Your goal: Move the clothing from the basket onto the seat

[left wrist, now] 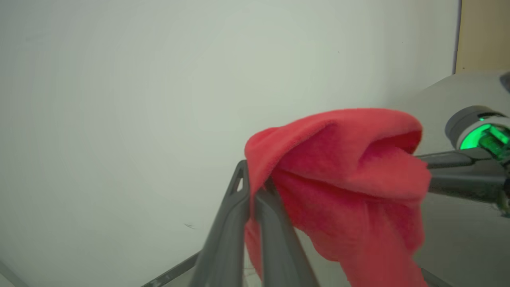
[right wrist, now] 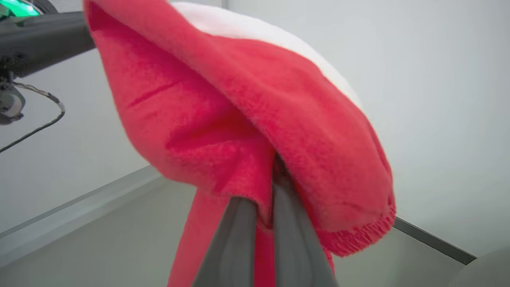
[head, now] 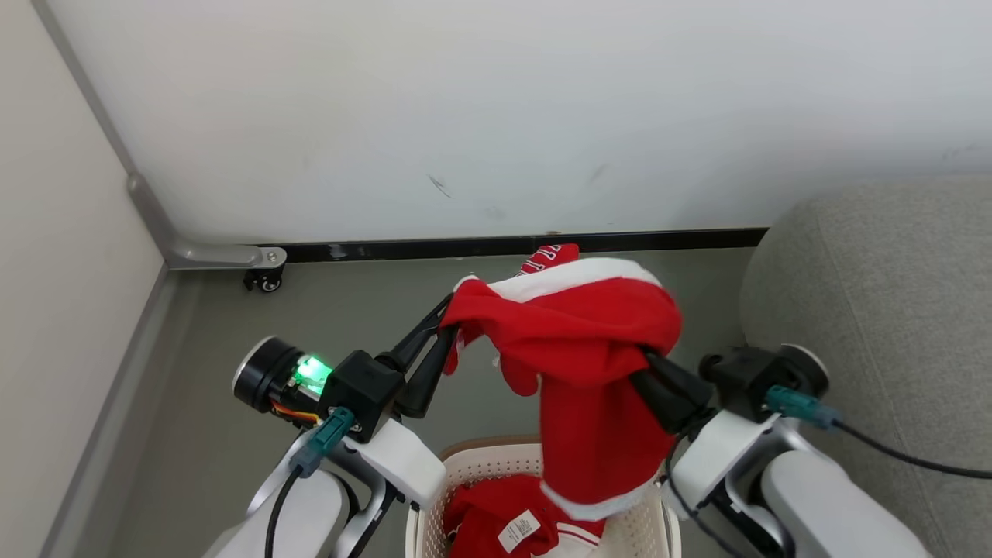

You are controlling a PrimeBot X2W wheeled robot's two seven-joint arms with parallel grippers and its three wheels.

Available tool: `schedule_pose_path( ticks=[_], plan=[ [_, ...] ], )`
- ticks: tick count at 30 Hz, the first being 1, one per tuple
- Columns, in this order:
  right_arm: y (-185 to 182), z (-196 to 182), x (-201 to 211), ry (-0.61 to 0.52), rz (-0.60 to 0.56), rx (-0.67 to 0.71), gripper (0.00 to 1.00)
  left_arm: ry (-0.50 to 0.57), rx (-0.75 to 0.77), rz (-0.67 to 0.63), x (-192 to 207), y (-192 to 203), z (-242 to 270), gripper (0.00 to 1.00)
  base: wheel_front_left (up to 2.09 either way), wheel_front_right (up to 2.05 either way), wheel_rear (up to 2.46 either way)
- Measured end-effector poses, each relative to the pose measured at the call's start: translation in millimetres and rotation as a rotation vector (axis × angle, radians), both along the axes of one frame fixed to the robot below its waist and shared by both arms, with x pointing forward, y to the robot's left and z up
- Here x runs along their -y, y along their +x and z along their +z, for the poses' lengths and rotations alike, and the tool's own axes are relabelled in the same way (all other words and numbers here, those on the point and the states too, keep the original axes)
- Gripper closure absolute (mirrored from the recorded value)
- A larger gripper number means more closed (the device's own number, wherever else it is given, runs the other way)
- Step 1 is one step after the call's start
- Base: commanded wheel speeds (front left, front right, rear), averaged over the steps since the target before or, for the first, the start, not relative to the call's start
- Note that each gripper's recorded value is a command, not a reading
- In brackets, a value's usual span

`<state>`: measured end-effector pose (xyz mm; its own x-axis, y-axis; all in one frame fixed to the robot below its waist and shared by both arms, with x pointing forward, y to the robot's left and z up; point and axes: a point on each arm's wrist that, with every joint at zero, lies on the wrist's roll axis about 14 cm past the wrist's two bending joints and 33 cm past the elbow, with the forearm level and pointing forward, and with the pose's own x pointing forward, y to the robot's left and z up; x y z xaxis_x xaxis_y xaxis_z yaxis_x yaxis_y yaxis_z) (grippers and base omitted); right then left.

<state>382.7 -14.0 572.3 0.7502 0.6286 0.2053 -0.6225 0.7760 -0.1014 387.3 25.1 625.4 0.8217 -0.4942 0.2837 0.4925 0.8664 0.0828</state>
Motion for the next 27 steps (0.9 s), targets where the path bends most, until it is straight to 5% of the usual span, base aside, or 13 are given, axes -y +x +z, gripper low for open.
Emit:
schedule_pose_path(
  ticks=[2,3,5,6,7,27],
  plan=[
    [4,8,14,0.02,-0.039,0.016,1.0,-0.021,-0.032,-0.012,3,0,-7,1.0,0.0,0.0,0.0],
    [6,12,21,0.035,-0.061,0.025,1.0,-0.035,-0.05,-0.024,6,-1,-11,0.87,0.0,0.0,0.0],
    [8,18,34,0.051,-0.098,0.038,1.0,-0.058,-0.086,-0.042,9,-2,-19,0.5,0.0,0.0,0.0],
    [9,20,41,0.061,-0.117,0.042,1.0,-0.067,-0.101,-0.045,10,-2,-22,0.07,0.0,0.0,0.0],
    [10,23,48,0.074,-0.135,0.046,1.0,-0.074,-0.115,-0.053,12,-2,-25,0.0,0.0,0.0,0.0],
    [11,32,167,0.089,-0.454,0.084,1.0,-0.123,-0.223,-0.308,69,-41,-59,0.0,0.0,0.0,0.0]
  ],
)
